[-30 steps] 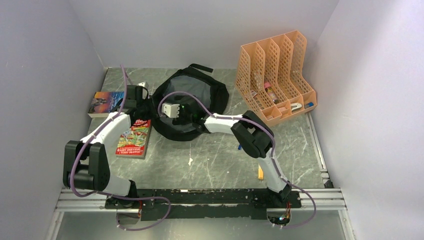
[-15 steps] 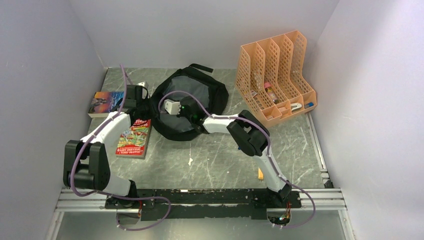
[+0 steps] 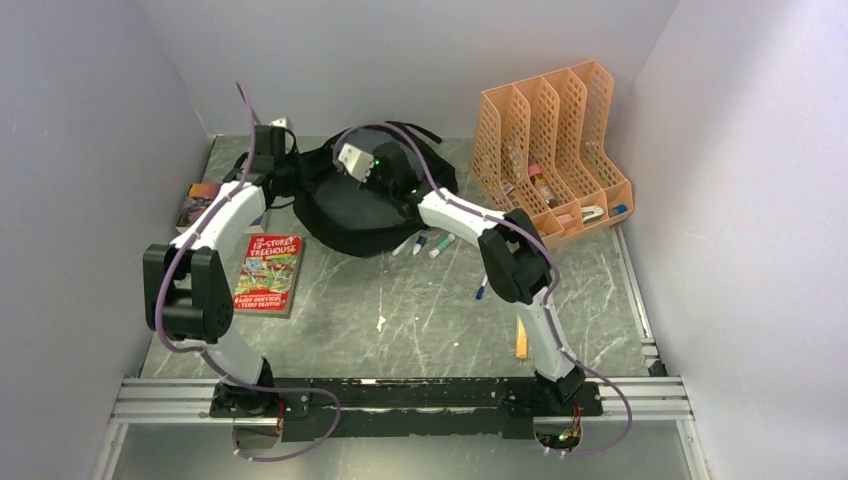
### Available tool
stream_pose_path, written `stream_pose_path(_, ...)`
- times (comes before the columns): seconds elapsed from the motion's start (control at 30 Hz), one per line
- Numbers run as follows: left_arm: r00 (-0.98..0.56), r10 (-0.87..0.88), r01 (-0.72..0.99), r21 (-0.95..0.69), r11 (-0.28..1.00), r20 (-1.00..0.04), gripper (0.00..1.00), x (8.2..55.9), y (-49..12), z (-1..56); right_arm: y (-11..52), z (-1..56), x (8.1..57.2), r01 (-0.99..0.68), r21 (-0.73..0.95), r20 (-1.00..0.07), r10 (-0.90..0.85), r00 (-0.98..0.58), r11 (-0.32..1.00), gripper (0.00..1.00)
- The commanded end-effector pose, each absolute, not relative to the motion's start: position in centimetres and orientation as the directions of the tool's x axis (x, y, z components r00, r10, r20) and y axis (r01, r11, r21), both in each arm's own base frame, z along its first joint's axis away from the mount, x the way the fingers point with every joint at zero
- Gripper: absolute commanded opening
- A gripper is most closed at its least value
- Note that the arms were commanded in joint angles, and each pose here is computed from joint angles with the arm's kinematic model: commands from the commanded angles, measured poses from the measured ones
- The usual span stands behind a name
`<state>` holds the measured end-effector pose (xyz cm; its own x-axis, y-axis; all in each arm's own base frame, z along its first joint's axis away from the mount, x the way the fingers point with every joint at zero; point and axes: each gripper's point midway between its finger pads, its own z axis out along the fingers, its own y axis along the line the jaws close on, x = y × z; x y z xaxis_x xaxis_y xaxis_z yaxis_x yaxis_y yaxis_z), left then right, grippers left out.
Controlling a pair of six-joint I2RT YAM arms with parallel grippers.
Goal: Pack the student bag
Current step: Adjust the student bag at the center of the board.
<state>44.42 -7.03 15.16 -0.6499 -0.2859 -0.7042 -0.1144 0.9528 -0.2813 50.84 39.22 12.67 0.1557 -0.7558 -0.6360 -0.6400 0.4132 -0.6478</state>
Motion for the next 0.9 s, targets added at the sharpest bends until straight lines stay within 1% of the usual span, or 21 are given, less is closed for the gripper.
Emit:
stream_pose_path(0.0,-0.581,-0.262,-0.161,-0.206,0.965,-0.771,0.05,48.4,-4.6,16.9,39.1,16.4,50.5,-0.696,-0.530,-0.737,-0.670,0.094,0.485,0.00)
stream_pose_path(0.1,-0.575,-0.267,-0.169,-0.206,0.964,-0.774,0.05,50.0,-3.8,16.6,38.9,17.4,50.5,-0.701,-0.463,-0.792,-0.609,0.053,0.542,0.00)
stream_pose_path(0.13,-0.572,-0.271,-0.161,-0.219,0.962,-0.774,0.05,50.5,-3.9,16.7,39.0,17.7,50.4,-0.713,-0.444,-0.805,-0.591,0.051,0.543,0.00)
stream_pose_path(0.3,-0.561,-0.275,-0.071,-0.286,0.956,-0.780,0.05,53.0,-5.6,17.7,38.8,19.2,51.0,-0.700,-0.395,-0.853,-0.521,0.038,0.595,0.00)
stream_pose_path(0.47,-0.521,-0.295,-0.009,-0.340,0.940,-0.801,0.05,55.8,-6.9,19.5,38.9,20.2,53.2,-0.674,-0.401,-0.871,-0.485,0.072,0.621,0.00)
stream_pose_path(0.67,-0.498,-0.386,0.103,-0.495,0.863,-0.777,0.05,57.9,-10.1,23.4,39.6,26.0,55.0,-0.635,-0.381,-0.911,-0.390,0.135,0.672,0.00)
stream_pose_path(0.77,-0.477,-0.399,0.116,-0.506,0.855,-0.783,0.05,58.4,-10.3,24.7,39.6,28.0,55.6,-0.622,-0.374,-0.921,-0.355,0.161,0.688,0.00)
stream_pose_path(0.87,-0.470,-0.383,0.119,-0.487,0.865,-0.795,0.05,58.7,-10.1,24.5,39.6,28.1,55.8,-0.626,-0.374,-0.922,-0.346,0.172,0.684,0.00)
